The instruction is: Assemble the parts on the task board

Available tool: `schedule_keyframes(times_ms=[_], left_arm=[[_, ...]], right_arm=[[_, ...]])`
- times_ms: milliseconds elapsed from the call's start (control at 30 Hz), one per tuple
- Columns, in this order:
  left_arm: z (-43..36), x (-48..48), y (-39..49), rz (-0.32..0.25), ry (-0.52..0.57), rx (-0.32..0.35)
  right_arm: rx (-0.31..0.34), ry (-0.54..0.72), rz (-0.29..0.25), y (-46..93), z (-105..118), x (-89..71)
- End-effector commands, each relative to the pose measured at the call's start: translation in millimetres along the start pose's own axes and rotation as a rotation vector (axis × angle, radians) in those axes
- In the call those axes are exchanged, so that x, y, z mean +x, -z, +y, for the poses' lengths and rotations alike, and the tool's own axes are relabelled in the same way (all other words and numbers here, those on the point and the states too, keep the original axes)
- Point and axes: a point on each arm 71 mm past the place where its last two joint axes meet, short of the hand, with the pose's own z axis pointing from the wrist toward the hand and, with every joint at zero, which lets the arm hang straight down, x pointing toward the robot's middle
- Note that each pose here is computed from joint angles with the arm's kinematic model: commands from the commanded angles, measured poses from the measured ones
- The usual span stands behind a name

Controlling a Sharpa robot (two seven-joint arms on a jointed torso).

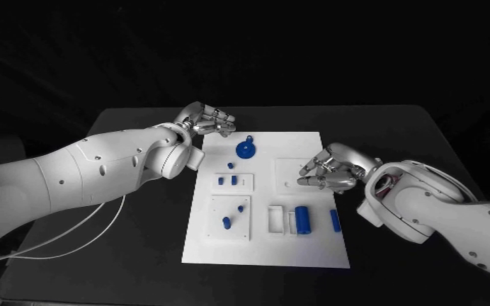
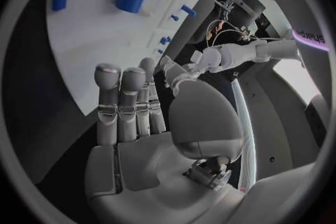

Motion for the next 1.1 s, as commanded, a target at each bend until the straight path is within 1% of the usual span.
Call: schedule_keyframes(times_ms=[33, 133, 200, 267, 400, 533, 667, 867, 1100], left_arm=[[-1.0, 1.7, 1.2, 0.016, 0.018, 0.012], [-0.7, 1.4, 3.0, 0.019, 0.02, 0.012], [-0.7, 1.2, 4.3, 0.021, 0.022, 0.013], [-0.8, 1.0, 5.7, 0.024, 0.024, 0.017], [-1.0, 0.2, 8.1, 0.028, 0.027, 0.023], [-1.3, -0.1, 9.7, 0.031, 0.029, 0.029], [-1.6, 0.4, 10.4, 0.034, 0.033, 0.031], [-1.9, 1.3, 10.8, 0.038, 0.036, 0.032], [-2.0, 1.9, 10.8, 0.039, 0.038, 0.031]], right_arm=[[0.209, -0.084, 0.203, 6.6, -18.3, 11.3], [0.337, -0.095, 0.279, 14.3, -31.0, 13.2], [0.391, -0.095, 0.309, 18.0, -35.5, 14.4], [0.432, -0.093, 0.331, 21.3, -38.8, 16.1], [0.479, -0.092, 0.354, 25.4, -43.5, 22.1], [0.498, -0.099, 0.359, 26.5, -44.6, 30.4], [0.502, -0.111, 0.356, 25.8, -42.3, 38.0], [0.489, -0.131, 0.346, 23.2, -34.3, 46.6], [0.468, -0.147, 0.323, 19.5, -25.6, 51.0]])
